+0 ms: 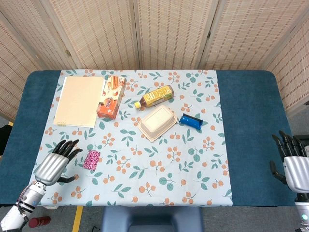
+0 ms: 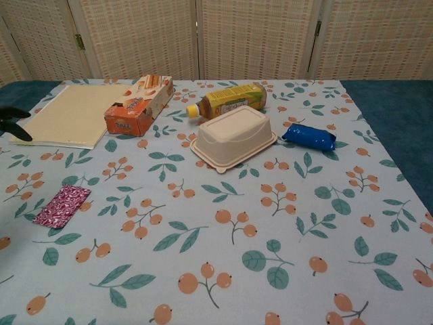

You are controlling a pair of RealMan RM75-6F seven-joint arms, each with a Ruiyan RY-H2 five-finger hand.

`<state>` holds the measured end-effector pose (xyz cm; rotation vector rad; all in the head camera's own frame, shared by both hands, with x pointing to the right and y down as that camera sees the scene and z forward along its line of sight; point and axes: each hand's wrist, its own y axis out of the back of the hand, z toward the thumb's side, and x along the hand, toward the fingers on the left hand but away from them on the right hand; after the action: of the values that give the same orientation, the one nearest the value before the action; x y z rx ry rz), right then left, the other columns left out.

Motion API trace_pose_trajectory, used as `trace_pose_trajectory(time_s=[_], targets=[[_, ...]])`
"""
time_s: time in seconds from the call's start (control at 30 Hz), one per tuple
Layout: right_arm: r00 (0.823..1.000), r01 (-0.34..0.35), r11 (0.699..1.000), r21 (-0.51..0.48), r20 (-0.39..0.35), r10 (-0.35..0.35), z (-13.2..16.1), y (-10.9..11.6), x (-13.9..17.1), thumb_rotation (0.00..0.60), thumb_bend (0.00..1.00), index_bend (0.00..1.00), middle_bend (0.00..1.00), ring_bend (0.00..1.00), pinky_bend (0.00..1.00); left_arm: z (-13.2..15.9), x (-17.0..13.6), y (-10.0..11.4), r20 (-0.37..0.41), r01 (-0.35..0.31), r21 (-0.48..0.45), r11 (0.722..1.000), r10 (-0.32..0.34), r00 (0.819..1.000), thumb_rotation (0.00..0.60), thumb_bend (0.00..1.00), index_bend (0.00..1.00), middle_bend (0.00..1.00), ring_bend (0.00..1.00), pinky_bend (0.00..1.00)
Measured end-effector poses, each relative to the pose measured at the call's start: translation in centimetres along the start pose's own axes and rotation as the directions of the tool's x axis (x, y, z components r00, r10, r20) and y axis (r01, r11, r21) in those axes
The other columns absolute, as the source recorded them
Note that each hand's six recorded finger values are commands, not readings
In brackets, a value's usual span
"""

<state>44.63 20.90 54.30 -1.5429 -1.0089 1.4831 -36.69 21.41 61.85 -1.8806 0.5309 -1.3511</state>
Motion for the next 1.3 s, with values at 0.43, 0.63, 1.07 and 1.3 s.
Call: trace_pose_trajectory(time_s=[0.43, 0.63, 1.07, 1.3], targets=[[1.0, -0.012, 1.0, -0.009, 0.002, 0.012, -0.2, -0.3, 0.1, 0.6, 0.5, 0.0, 0.0, 0.0, 0.0, 3.8, 3.0, -1.9, 0.094, 0.128, -0.027, 0.991, -0.125, 0.988, 0.385, 0.08, 0.27, 0.0, 0.0, 0.0], [1.0, -0.018, 1.0, -0.014, 0.004, 0.018, -0.3, -0.6, 0.1, 0.6, 0.5, 0.0, 0.0, 0.0, 0.0, 4.4, 4.2, -2.8, 0.094, 0.157, -0.056, 0.986, -0.151, 0.984, 0.291, 0.08, 0.28, 0.0, 0.0, 0.0], [1.0, -0.024, 1.0, -0.017, 0.015, 0.024, -0.6, -0.9, 0.3, 0.6, 0.5, 0.0, 0.0, 0.0, 0.0, 3.7, 6.2, -5.5, 0.036, 0.188, -0.045, 0.981, -0.187, 0.982, 0.263, 0.08, 0.29, 0.0, 0.0, 0.0], [1.0, -0.022, 1.0, -0.016, 0.014, 0.022, -0.4, -0.8, 0.3, 0.6, 0.5, 0.0, 0.0, 0.0, 0.0, 2.3, 5.8, -6.1, -0.009, 0.192, -0.049, 0.98, -0.193, 0.981, 0.261, 0.09, 0.29, 0.0, 0.0, 0.0]])
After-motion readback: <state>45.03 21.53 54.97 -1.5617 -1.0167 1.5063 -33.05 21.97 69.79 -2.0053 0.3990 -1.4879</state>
